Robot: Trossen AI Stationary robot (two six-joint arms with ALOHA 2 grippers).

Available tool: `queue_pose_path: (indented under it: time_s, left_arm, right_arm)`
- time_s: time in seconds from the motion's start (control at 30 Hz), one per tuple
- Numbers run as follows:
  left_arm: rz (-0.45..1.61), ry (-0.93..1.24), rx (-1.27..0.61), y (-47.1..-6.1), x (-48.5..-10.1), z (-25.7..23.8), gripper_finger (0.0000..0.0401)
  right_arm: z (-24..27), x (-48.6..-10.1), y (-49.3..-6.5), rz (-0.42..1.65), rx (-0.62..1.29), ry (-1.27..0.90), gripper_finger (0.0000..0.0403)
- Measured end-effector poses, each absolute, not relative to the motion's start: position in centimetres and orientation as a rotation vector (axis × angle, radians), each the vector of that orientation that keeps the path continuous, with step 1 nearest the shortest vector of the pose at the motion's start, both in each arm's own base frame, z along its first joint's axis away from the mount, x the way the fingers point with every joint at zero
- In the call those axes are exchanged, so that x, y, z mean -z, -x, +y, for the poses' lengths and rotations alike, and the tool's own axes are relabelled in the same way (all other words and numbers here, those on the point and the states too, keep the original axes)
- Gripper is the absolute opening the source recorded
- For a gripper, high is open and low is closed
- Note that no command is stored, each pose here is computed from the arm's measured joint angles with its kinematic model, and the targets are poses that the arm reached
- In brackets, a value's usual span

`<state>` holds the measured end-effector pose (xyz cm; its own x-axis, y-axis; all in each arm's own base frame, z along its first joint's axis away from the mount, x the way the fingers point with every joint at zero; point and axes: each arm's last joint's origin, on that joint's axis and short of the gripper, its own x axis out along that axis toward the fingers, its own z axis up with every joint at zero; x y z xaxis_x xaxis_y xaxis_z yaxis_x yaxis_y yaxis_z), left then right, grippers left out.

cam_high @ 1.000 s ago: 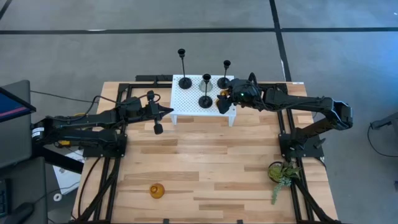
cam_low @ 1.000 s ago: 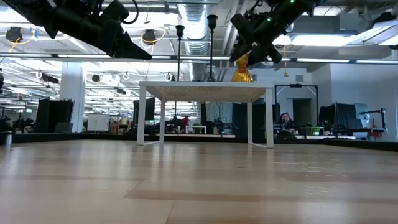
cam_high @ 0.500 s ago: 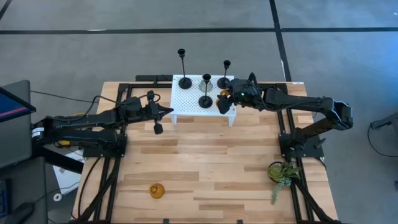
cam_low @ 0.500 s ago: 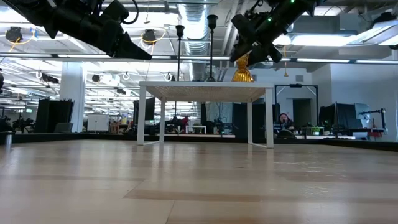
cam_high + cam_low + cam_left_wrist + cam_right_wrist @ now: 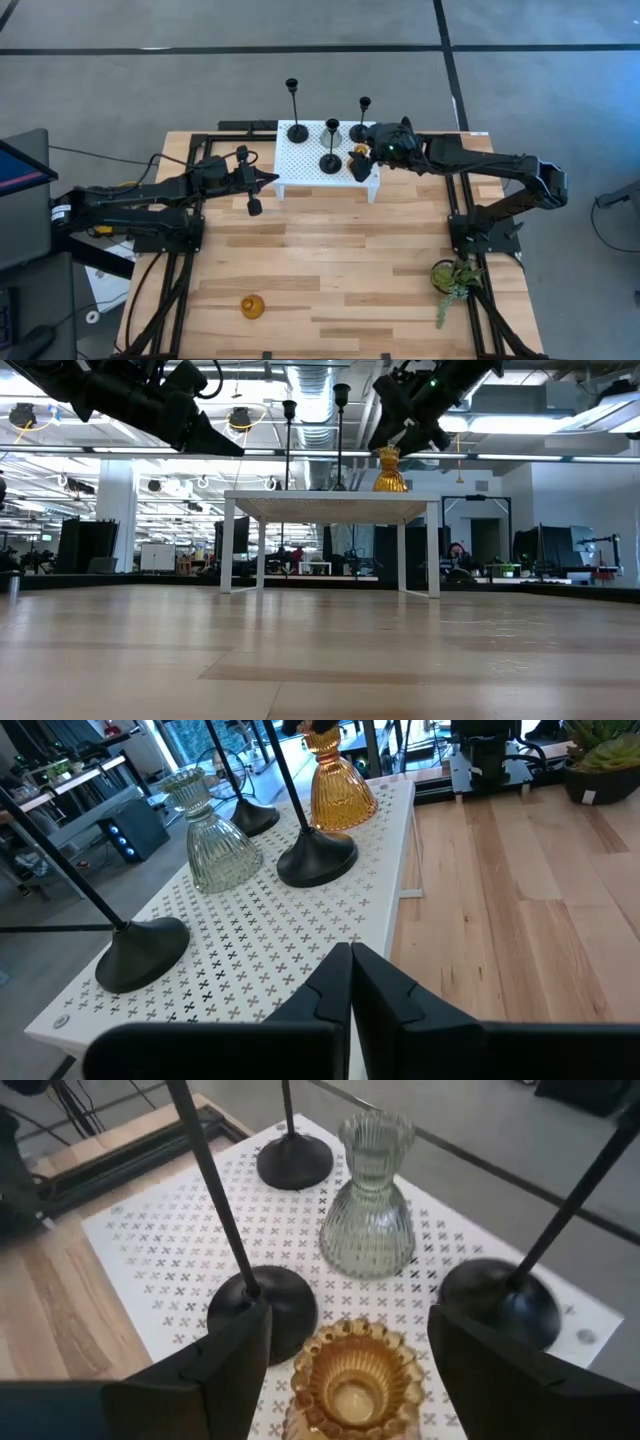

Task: Pick & Place candle stick holders
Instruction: Put the top yellow glass candle holder on the shelf, then put the yellow glass candle holder on the shelf

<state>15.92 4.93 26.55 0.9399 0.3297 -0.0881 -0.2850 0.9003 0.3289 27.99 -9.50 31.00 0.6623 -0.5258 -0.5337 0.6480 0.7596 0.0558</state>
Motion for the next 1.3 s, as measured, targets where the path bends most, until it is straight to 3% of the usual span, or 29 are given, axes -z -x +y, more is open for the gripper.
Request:
queue_pose_path:
  time_s: [0.43,0.57,0.8,1.0,1.3]
  left_arm:
    - [0.144,-0.318,-0.319,-15.9,-26.5,4.9,0.0007]
    - [0.141,-0.302,-0.321,-15.9,-26.5,4.9,0.0006]
    - [0.136,-0.218,-0.32,-15.9,-26.5,4.9,0.0006]
    - [0.179,-0.2,-0.251,-15.3,-26.2,3.6,0.0006]
    - [0.188,-0.201,-0.013,-12.9,-26.3,0.2,0.0005]
  right_arm:
    - [-8.9,-36.3,-26.1,0.723,0.659,-0.168,0.0243]
    - [-8.5,-36.3,-25.2,0.788,0.728,-0.166,0.0182]
    - [-6.3,-35.7,-24.8,0.9,0.754,-0.054,0.0015]
    - [-4.0,-35.3,-23.6,0.903,0.868,0.01,0.0008]
    - [-1.4,-32.3,-20.4,0.71,0.792,-0.097,0.0002]
